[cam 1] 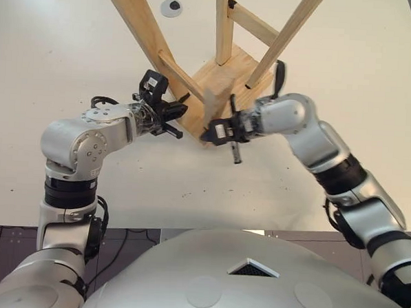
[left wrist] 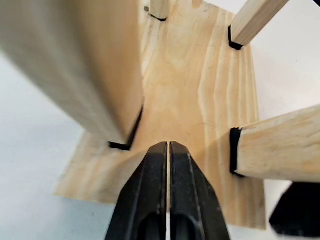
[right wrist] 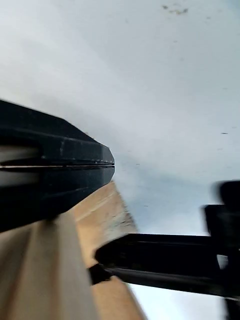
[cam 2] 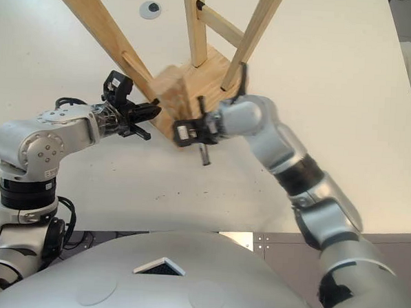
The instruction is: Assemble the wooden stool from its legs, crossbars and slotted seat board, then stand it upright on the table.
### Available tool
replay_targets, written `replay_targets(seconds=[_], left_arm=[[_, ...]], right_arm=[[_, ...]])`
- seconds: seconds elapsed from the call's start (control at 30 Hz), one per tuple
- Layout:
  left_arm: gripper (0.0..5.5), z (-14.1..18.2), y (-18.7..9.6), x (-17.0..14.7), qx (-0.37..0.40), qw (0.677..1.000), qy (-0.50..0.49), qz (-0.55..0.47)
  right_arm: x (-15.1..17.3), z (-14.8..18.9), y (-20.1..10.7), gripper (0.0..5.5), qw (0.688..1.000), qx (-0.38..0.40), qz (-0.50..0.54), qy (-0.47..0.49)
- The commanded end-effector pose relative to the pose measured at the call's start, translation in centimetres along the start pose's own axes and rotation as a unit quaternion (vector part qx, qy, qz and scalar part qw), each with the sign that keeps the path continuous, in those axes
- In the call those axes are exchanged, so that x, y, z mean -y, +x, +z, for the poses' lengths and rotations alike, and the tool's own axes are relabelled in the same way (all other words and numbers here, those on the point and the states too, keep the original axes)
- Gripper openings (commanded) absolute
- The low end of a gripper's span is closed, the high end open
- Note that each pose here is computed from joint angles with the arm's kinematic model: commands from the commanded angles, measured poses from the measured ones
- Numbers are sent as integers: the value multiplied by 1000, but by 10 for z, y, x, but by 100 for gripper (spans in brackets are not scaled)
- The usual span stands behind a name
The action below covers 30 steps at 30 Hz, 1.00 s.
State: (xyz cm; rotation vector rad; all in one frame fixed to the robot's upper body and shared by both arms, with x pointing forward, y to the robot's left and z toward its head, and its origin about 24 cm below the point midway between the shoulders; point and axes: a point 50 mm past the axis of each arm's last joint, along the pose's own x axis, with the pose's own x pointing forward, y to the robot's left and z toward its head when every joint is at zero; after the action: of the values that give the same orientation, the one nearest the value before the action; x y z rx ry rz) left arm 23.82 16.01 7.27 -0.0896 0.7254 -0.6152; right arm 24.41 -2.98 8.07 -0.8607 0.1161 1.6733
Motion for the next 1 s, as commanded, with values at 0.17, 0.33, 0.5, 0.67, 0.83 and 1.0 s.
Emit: replay_targets(seconds=[0.17, 0.33, 0.5, 0.67, 0.83, 1.0], left_arm=[[4, -5, -8, -15, -4, 999, 3, 37], [4, -8, -12, -20, -2, 999, 6, 45], [4, -5, -7, -14, 2, 999, 10, 30], [4, -3, -3, -2, 5, 1000, 12, -2], [4, -4, 5, -1, 3, 1000, 7, -1], [4, -6, 6, -24, -15, 998, 26, 46]], right_arm=[[12, -8, -105, 0, 985, 48, -57, 158], [70, 2, -234, 0, 908, 197, -297, 219], [106, -41, -260, 0, 838, 128, -482, 221], [84, -107, -159, 0, 900, -48, -390, 187], [50, -117, -76, 0, 942, 3, -275, 190], [38, -95, -74, 0, 960, 63, -221, 162]])
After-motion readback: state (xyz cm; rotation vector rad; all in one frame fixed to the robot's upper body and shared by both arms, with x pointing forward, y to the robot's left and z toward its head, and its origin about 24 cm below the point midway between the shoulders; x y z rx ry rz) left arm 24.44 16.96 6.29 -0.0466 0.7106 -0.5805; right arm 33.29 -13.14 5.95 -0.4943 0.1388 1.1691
